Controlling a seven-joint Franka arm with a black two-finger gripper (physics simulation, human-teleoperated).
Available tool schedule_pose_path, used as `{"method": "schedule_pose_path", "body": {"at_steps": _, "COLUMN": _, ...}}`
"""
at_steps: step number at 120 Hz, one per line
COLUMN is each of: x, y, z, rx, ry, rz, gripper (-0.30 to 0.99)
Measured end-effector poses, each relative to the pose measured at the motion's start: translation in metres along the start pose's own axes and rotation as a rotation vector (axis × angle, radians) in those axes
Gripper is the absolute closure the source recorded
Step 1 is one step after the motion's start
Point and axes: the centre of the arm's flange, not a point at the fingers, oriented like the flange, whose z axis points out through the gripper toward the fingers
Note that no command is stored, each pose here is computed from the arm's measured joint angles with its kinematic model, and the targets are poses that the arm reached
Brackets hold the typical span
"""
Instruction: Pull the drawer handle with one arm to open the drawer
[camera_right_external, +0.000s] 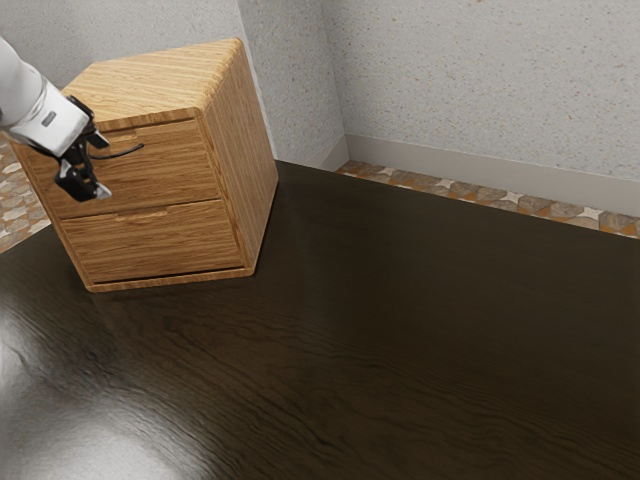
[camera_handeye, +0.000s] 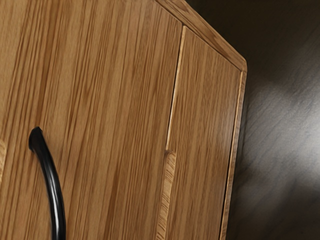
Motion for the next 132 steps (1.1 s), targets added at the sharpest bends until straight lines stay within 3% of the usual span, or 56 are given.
{"method": "schedule_pose_path", "body": {"at_steps": 54, "x": -0.001, "y": 0.000, "z": 0.020, "rx": -0.017, "ry": 0.028, "rz": 0.047, "gripper": 0.00}}
{"method": "schedule_pose_path", "body": {"at_steps": 91, "x": 0.005, "y": -0.009, "z": 0.024, "rx": 0.012, "ry": 0.053, "rz": 0.073, "gripper": 0.00}}
{"method": "schedule_pose_path", "body": {"at_steps": 132, "x": -0.016, "y": -0.016, "z": 0.027, "rx": 0.023, "ry": 0.041, "rz": 0.058, "gripper": 0.00}}
